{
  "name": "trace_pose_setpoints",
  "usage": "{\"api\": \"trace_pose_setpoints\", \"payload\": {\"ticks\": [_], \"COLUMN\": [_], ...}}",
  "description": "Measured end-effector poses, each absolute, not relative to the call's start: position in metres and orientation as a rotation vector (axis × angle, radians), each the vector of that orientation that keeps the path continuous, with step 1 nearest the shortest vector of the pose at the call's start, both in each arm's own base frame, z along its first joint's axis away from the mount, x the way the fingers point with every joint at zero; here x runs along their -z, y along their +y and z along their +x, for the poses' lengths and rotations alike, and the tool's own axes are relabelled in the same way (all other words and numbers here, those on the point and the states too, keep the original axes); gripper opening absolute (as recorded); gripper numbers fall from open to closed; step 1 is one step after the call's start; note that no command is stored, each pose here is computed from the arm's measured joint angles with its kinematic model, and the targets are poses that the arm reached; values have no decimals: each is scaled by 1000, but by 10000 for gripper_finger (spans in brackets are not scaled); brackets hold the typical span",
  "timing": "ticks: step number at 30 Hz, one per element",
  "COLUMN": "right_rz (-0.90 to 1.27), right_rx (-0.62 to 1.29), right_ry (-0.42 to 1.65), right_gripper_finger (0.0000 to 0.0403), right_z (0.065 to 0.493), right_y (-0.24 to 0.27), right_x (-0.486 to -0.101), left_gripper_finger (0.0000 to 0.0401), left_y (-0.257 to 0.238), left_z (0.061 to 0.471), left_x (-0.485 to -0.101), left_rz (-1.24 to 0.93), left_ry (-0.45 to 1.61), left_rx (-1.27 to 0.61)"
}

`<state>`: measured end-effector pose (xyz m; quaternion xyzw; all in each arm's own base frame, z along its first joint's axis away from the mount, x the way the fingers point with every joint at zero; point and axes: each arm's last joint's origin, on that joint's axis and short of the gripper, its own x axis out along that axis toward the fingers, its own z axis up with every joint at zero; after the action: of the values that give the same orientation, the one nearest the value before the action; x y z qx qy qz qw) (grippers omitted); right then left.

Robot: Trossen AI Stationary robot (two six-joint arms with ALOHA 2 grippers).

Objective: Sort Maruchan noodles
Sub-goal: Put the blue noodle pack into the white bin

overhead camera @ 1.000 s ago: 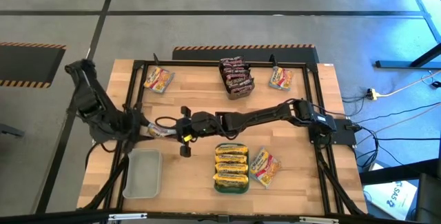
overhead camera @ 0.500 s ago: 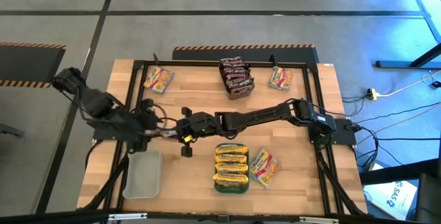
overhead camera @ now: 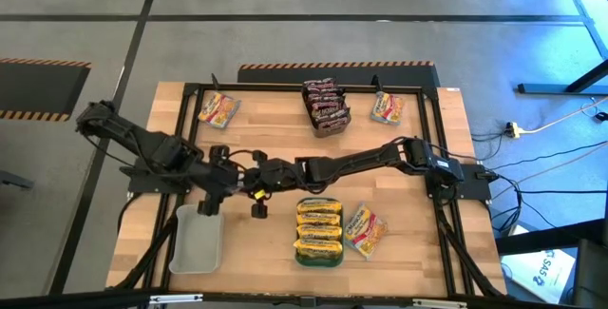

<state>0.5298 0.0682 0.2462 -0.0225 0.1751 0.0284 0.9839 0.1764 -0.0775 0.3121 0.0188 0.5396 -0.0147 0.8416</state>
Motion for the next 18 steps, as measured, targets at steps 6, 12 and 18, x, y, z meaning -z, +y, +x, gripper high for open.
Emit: {"api": "trace_pose_setpoints", "payload": {"ticks": [6,12,18], "right_rz": [-53,-47,-36], "right_rx": [-5,13,-51], "right_ry": [342,298,286], "right_gripper_finger": [43,43,44], "right_z": [530,531,531], "right_y": [67,65,66], "right_x": [-248,-256,-256], "left_gripper_finger": [232,232,232], "left_y": [-73,-72,-73], "left_z": [174,171,175], "left_x": [-325,-342,-339], "left_rz": [10,-4,24], "left_ry": [1149,1126,1131], "left_rx": [42,34,7]}}
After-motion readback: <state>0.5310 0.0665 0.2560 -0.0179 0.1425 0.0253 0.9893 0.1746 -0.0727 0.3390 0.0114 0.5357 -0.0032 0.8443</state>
